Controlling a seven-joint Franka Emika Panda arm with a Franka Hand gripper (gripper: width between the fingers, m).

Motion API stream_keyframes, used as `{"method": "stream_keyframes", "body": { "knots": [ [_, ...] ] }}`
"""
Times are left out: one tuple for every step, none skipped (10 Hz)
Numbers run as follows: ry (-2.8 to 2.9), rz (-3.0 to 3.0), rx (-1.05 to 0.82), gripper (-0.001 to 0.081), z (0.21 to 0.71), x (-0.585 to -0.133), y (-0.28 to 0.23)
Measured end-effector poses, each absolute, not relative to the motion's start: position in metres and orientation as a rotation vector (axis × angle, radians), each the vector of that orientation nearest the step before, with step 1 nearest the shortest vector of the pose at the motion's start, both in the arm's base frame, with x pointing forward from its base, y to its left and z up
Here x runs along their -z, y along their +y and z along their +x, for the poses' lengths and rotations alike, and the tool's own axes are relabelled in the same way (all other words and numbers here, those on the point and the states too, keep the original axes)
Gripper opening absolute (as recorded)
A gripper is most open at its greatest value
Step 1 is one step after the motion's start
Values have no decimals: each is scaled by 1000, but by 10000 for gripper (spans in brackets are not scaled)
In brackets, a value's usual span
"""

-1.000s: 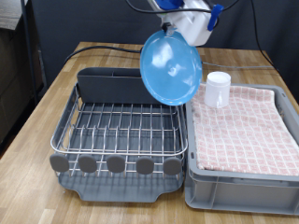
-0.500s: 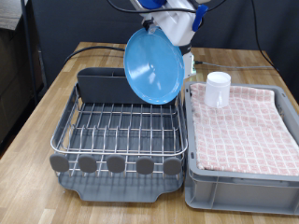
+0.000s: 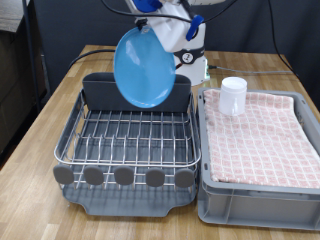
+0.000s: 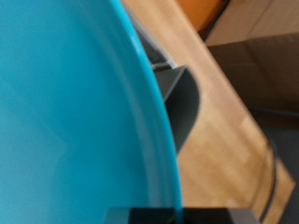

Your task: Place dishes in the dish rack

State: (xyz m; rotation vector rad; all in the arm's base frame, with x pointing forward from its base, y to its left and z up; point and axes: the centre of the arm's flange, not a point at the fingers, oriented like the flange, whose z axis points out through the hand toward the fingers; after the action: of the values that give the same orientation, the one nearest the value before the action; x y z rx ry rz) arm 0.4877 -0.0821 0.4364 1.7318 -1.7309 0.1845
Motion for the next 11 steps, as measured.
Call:
{"method": "stream_keyframes", "body": {
  "knots": [
    [-1667,1738,-214,13,486,-430,-96],
    [-1591,1770,-273,13,487,-424,-110],
    [-1501,1832,-351,13,491,-419,-121],
    [-1408,1915,-429,13,497,-415,-129],
    [-1331,1993,-461,13,500,-411,-134],
    [-1259,2050,-467,13,502,-410,-134],
    [-1285,2029,-461,13,500,-409,-135],
    [-1273,2034,-462,13,501,-409,-134],
    [-1242,2055,-463,13,504,-407,-132],
    [-1208,2074,-468,13,506,-405,-130],
    [-1174,2084,-470,13,508,-403,-127]
  ]
}}
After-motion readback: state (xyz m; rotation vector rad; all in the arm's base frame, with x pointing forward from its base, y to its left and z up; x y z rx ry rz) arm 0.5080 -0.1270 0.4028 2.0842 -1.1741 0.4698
